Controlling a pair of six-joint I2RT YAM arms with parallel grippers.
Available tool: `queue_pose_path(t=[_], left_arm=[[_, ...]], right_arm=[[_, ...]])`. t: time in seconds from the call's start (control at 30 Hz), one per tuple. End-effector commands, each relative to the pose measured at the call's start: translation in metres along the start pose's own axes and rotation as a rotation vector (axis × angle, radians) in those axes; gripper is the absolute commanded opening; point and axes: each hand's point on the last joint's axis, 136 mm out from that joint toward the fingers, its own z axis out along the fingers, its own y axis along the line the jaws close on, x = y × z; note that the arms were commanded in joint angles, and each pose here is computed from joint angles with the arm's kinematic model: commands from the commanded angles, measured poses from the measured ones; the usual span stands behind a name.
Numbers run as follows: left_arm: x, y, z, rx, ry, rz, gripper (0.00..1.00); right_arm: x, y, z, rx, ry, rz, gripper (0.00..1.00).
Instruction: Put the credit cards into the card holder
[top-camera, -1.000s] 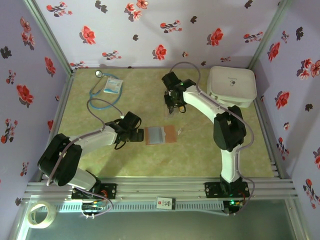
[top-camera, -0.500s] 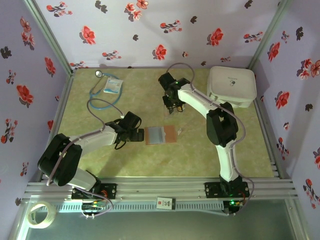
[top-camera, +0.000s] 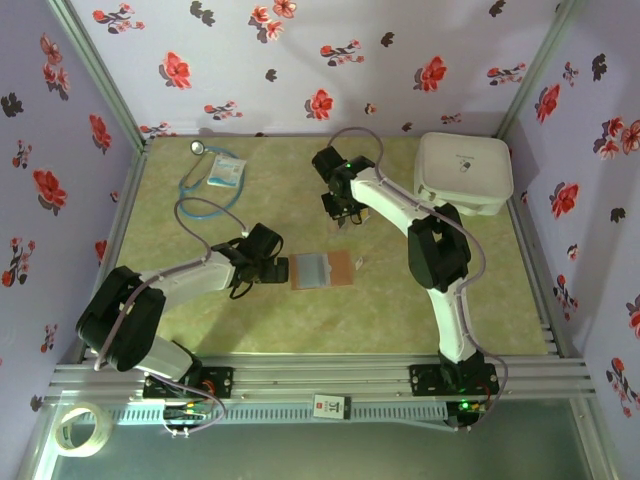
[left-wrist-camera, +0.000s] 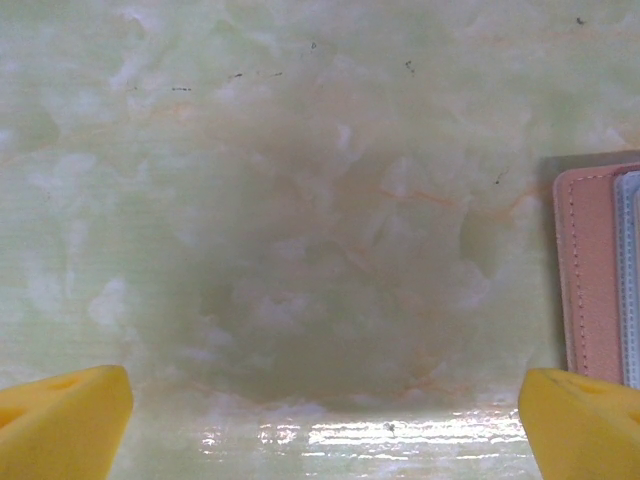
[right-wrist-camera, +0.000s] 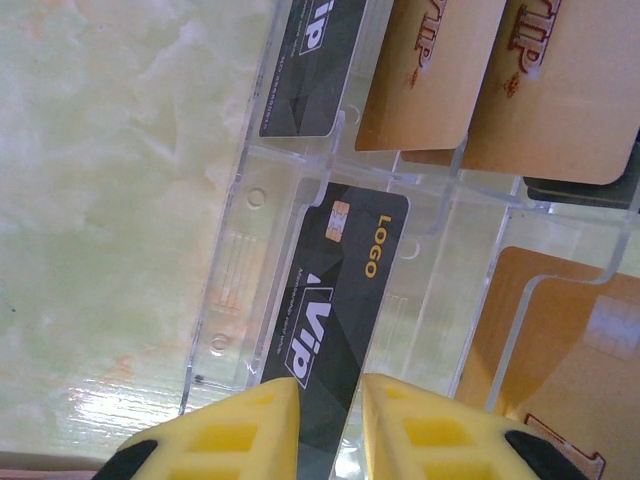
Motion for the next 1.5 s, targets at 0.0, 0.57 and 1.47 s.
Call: queue_pose_path(t=[0.0,0.57,1.47], left_arm=[[0.006,0.001,0.004,-0.005,0.015,0.017,1.0],[0.005,0.002,0.002,-0.008,0.016,0.014,1.0],[-0.016,-0.024,-0.019,0.059,-0.03,0.074,1.0]], right_arm=[[-0.002,0.005,-0.004,-0.017,0.004,-0.008,0.2],[-0.005,0.007,-0.006,-0.161,0.006,0.112,0.0],[0.052,0.026,-0.103,-0.657,-0.368,0.36,0.0]])
